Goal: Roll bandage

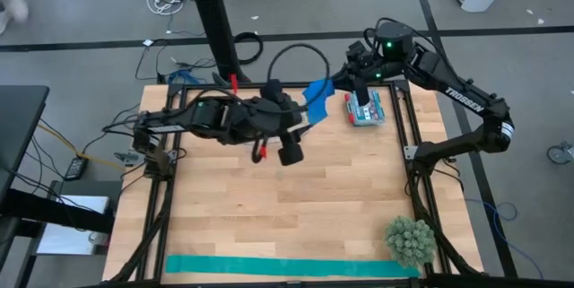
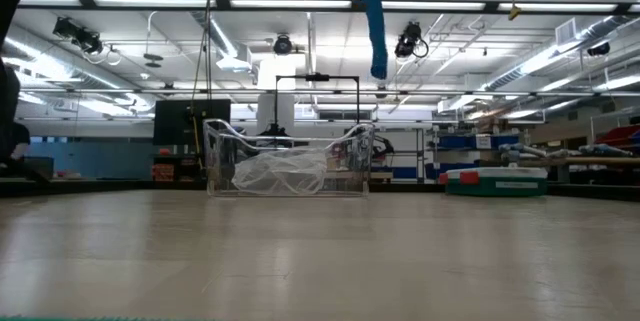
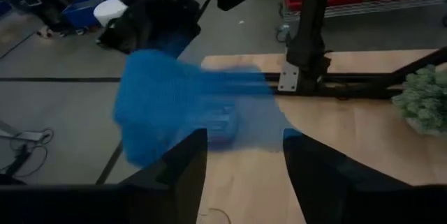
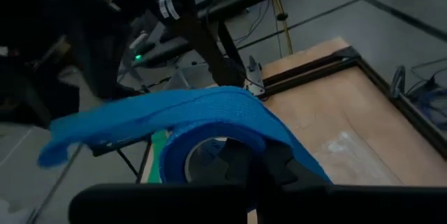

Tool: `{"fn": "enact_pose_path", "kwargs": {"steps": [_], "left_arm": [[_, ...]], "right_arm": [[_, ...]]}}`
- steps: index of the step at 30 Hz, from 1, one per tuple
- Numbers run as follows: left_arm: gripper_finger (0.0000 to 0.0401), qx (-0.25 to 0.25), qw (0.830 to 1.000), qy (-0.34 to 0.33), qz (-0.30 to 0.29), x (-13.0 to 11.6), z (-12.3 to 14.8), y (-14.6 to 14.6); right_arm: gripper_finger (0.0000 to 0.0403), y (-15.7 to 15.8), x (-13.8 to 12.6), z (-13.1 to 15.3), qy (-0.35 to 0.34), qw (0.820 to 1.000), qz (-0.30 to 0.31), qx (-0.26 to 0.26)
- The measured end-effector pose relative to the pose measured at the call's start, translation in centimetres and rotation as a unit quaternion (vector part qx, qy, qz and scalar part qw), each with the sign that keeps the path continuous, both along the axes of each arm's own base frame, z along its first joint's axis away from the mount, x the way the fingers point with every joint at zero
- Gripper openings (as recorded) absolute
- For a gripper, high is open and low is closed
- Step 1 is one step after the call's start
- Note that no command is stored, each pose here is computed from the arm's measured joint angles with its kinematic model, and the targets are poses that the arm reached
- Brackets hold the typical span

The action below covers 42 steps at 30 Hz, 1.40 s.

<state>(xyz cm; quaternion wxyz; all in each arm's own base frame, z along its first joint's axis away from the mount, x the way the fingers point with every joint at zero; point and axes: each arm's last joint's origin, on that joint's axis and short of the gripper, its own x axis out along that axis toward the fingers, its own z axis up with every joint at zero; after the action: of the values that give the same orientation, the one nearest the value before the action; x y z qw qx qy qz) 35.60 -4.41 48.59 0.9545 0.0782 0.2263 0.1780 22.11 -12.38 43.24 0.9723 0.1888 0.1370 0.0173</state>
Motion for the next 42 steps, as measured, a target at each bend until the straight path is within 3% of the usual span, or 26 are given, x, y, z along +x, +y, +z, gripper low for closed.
{"fn": "enact_pose_path", "kwargs": {"steps": [9,15,19,23,42], "left_arm": [[0.0199,-0.02,0.999,0.014,-0.037,-1.1,0.4,0.0],[0.0192,-0.07,0.995,0.048,0.043,-1.6,-0.7,1.6],[0.0191,-0.103,0.991,0.031,0.08,-1.2,-1.2,2.6],[0.0191,-0.14,0.987,-0.003,0.082,-0.3,-1.3,3.3],[0.0191,-0.153,0.981,-0.08,0.091,0.6,-0.2,5.3]], "right_arm": [[0.0,0.1,-0.2,0.2,-0.006,1.0,0.007,-0.021],[0.0,0.8,-0.7,1.4,-0.045,0.998,0.017,-0.04],[0.0,1.8,-1.2,2.8,-0.092,0.993,0.03,-0.061],[0.0,2.6,-1.6,3.7,-0.122,0.99,0.037,-0.059],[0.0,5.6,-1.2,5.7,-0.201,0.977,0.058,-0.037]]}}
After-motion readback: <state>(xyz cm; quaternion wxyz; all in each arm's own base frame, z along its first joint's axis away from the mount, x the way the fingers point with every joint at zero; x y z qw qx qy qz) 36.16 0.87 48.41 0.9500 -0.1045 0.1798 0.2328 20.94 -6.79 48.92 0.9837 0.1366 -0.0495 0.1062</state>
